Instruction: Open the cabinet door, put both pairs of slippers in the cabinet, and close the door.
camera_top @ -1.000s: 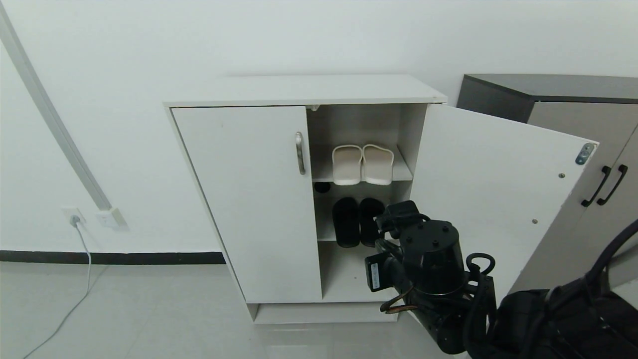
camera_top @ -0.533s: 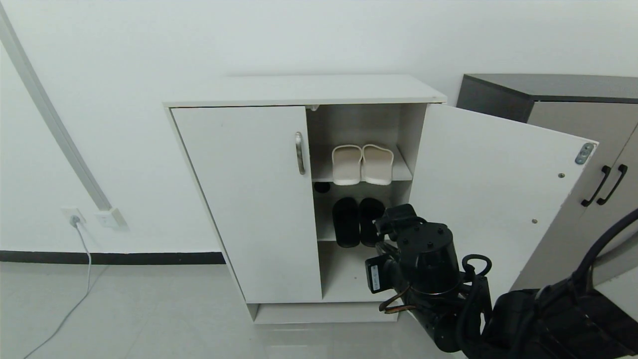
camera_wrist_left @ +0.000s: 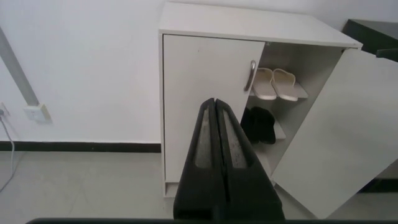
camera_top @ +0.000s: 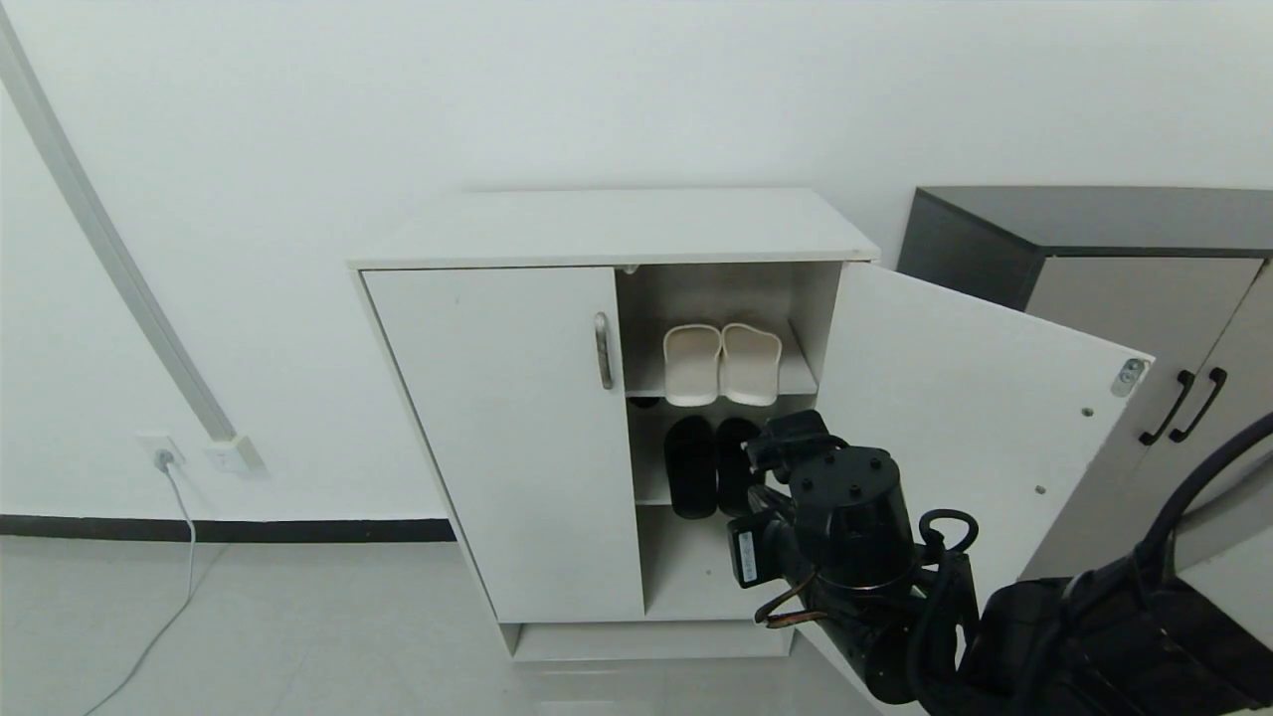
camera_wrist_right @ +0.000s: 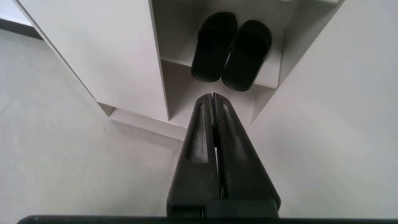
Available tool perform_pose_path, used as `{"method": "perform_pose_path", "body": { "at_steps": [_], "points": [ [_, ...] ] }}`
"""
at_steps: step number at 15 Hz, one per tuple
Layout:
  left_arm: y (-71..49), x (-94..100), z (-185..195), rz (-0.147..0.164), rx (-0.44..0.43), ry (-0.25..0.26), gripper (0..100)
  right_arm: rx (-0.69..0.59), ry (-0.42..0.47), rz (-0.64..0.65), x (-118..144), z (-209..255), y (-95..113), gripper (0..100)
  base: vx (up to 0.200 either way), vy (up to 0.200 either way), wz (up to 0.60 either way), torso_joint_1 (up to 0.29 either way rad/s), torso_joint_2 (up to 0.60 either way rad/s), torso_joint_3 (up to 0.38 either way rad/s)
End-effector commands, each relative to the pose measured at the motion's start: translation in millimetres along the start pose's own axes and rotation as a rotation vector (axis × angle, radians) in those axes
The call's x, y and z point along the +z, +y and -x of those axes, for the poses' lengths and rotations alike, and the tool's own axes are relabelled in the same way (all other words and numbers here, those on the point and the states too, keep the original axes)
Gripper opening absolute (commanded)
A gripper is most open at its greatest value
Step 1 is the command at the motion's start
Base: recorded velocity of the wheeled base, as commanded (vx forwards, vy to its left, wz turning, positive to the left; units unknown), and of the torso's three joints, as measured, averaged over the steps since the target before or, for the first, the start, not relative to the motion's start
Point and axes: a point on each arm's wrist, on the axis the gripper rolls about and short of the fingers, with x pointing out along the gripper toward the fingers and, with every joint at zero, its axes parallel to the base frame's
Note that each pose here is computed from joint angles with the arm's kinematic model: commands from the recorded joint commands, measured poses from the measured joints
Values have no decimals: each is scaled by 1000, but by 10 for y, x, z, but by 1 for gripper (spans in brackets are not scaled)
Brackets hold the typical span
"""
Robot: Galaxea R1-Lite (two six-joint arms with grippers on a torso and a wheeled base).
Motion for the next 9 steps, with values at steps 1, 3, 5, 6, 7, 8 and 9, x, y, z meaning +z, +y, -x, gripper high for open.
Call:
{"method": "perform_pose_path", "body": {
  "at_steps": [1, 3, 5, 6, 7, 8, 9],
  "points": [
    [0, 0, 0, 1, 0, 0, 0, 0, 2, 2, -10, -2, 1, 0, 0, 0, 0, 154, -476, -330],
    [0, 0, 0, 3, 0, 0, 0, 0, 2, 2, -10, -2, 1, 0, 0, 0, 0, 154, -488, -317],
    [0, 0, 0, 3, 0, 0, 0, 0, 1, 0, -5, 1, 0, 0, 0, 0, 0, 181, -495, -312],
    [0, 0, 0, 3, 0, 0, 0, 0, 1, 0, -5, 1, 0, 0, 0, 0, 0, 183, -500, -315],
    [0, 0, 0, 3, 0, 0, 0, 0, 1, 0, -5, 1, 0, 0, 0, 0, 0, 193, -505, -305],
    [0, 0, 0, 3, 0, 0, 0, 0, 2, 0, -9, 2, -1, 0, 0, 0, 0, 188, -505, -315],
    [0, 0, 0, 1, 0, 0, 0, 0, 1, 0, -4, 5, -2, 0, 0, 0, 0, 207, -510, -310]
  ]
}}
